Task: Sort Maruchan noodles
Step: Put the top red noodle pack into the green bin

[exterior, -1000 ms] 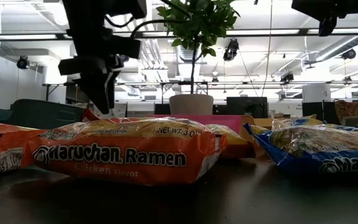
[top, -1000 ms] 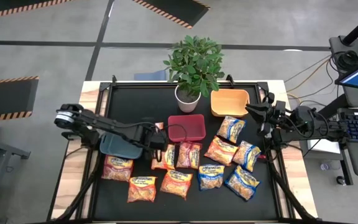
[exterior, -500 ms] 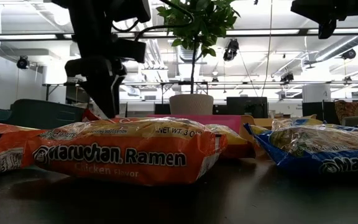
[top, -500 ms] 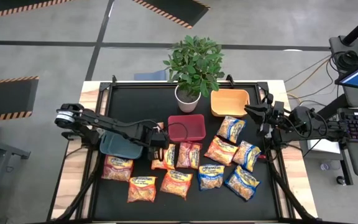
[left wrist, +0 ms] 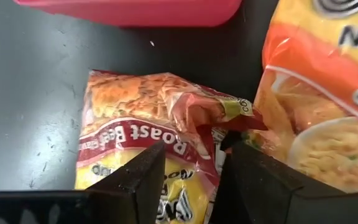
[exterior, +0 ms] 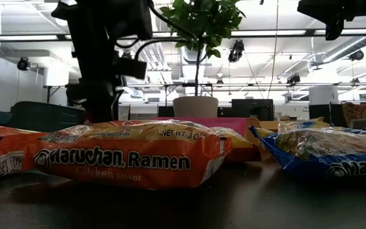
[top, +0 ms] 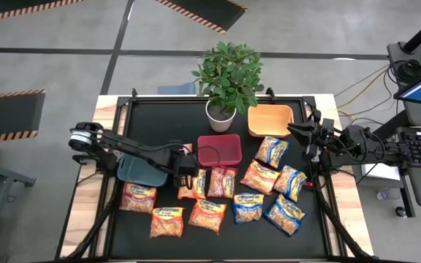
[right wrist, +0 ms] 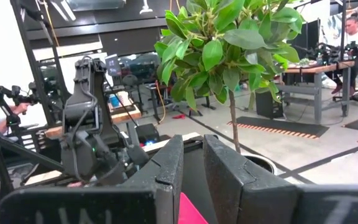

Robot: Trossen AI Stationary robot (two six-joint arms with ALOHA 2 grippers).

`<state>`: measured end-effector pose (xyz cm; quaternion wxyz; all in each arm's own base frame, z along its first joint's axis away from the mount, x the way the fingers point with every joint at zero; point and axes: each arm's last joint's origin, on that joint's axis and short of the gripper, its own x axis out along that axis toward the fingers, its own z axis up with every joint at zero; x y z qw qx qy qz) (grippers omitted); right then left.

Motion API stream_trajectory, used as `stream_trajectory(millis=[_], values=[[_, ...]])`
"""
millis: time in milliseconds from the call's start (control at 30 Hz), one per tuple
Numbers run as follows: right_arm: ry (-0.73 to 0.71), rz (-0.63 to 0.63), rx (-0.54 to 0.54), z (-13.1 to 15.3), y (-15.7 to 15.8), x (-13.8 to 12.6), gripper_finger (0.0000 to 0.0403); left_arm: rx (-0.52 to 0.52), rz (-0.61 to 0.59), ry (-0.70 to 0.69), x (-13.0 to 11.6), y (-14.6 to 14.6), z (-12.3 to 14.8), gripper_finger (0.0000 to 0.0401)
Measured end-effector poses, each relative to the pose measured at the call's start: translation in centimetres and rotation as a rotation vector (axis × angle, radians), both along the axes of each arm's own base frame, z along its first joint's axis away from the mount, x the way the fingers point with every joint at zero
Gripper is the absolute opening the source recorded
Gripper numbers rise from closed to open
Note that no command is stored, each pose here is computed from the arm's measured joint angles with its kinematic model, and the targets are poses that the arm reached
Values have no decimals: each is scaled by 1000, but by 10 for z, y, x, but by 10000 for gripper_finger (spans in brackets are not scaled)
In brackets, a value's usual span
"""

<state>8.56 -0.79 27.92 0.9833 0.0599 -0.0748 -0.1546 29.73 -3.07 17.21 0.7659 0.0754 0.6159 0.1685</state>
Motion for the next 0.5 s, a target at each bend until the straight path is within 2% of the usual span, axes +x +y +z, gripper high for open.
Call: stream_trajectory(millis=[300,400,500], values=[[0,-1,-1,0,0,0,52,10,0,55,3,0,-16,160],[0,-1,-2,0,0,0,52,13,0,61,4,0,-17,132],[1,-1,-2,0,0,0,52,14,0,59,4,0,-17,79]])
